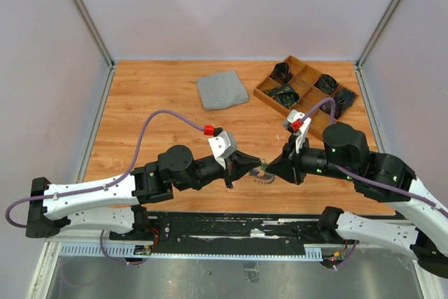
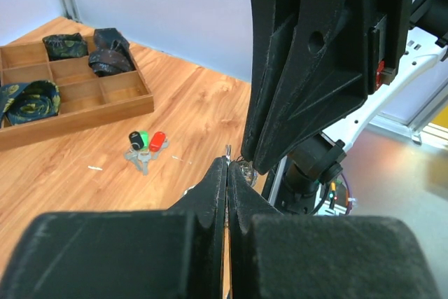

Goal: Put the keys on the keyring

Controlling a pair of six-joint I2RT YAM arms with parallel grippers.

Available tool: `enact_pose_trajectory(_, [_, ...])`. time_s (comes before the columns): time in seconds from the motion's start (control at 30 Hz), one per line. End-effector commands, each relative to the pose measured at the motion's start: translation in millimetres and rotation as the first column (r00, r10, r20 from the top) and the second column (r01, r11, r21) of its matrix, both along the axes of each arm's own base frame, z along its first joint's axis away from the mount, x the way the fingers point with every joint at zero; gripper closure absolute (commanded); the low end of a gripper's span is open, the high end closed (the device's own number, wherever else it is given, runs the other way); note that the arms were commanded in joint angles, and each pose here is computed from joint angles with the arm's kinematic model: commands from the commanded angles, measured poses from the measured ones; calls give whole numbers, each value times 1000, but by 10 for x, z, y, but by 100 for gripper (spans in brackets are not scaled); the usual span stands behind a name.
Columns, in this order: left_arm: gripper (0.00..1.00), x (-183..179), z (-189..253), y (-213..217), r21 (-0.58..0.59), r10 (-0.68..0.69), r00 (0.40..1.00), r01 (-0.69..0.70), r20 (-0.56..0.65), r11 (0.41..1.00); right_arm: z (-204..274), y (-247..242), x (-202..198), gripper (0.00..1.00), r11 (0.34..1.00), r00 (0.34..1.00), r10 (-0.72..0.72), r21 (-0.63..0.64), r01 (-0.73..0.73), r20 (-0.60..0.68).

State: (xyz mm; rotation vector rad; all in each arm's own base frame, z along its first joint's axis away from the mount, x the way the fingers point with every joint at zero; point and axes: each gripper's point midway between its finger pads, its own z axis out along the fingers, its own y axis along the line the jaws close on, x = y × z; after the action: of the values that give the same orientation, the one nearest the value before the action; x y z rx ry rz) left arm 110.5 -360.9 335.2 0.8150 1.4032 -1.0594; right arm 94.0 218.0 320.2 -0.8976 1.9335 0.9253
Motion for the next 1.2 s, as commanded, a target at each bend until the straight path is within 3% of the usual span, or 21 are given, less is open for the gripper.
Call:
enact_pose_trajectory(0.0, [99,-8,238,41,-74,-3,1000,5,23,997,-9,36,-20,88,1000,1000,0,15,1,-29])
enact_pose_trajectory(0.17, [100,-11,248,38,-77,-5,1000,7,24,997,-11,33,-8,89,1000,1000,-5,12,5,-24])
enact_pose_trajectory(0.37, [99,-11,245,30,-77,-6,1000,8,25,997,-24,26,7,99,1000,1000,-12,7,12,-21])
enact_pose_trajectory(0.9, [99,12,204,25,-68,5,1000,-4,20,998,182,-50,43,99,999,999,-41,30,40,26])
enact_pose_trajectory(1.0, [99,14,214,30,-69,7,1000,-5,23,998,172,-95,83,89,998,997,-67,9,67,35])
enact_pose_trajectory(1.1, [99,17,210,27,-68,8,1000,-6,23,998,151,-114,104,67,997,996,-77,-6,77,40])
enact_pose_trajectory(1.17, [100,16,212,27,-69,7,1000,-6,23,998,115,-116,106,62,997,996,-77,-20,78,36])
